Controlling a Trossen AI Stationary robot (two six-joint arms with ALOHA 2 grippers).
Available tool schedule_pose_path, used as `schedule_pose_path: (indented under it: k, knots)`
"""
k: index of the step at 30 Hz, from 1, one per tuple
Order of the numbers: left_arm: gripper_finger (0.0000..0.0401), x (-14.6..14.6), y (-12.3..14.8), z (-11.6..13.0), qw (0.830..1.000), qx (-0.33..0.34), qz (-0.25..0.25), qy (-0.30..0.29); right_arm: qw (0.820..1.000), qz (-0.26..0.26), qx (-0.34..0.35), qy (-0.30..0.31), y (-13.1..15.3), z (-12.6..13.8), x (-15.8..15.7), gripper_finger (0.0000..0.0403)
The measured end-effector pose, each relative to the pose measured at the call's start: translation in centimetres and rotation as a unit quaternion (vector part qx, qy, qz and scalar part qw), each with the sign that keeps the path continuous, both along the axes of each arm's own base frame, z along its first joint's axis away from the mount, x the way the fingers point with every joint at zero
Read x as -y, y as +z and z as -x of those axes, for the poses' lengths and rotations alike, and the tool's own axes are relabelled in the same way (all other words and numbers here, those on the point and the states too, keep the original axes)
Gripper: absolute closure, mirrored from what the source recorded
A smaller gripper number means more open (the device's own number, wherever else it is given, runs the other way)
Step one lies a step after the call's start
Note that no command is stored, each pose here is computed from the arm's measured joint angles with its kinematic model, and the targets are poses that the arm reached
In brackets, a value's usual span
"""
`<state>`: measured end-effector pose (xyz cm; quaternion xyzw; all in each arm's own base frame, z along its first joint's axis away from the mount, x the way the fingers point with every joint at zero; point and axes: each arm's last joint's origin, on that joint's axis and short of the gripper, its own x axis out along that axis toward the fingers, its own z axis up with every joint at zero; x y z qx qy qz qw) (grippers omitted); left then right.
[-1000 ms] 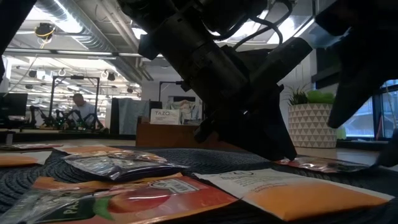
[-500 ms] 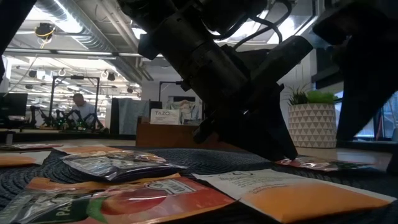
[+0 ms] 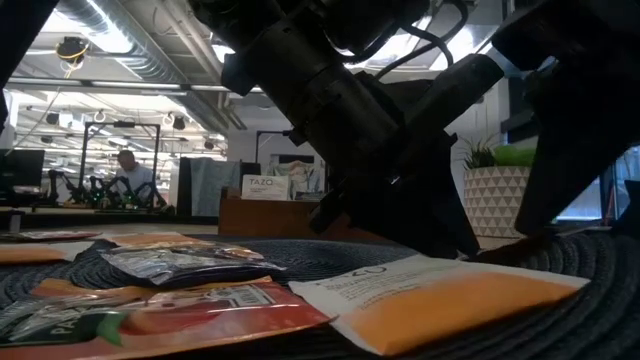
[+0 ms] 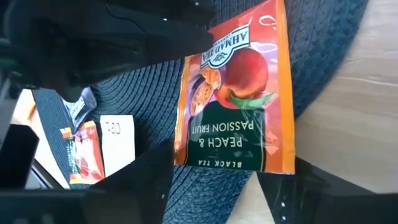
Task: Pick & Place Tea
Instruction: Put the orange tea bag into the right of the wooden organizer
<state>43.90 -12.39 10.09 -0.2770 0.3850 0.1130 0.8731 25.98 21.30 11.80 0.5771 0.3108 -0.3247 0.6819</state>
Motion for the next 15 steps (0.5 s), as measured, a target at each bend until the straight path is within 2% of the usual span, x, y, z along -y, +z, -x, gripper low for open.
schedule_pose_path:
  k: [8,15]
  knots:
    - [0.0318,0.0,0.0,0.0,1.000,0.000,-0.001,-0.001,1.000,0.007,-0.014,0.010,0.4,0.7,-0.1,0.0238]
    - [0.0316,0.1,0.0,0.0,1.000,-0.001,0.003,-0.005,0.999,0.037,-0.030,-0.002,0.7,1.5,0.4,0.0244]
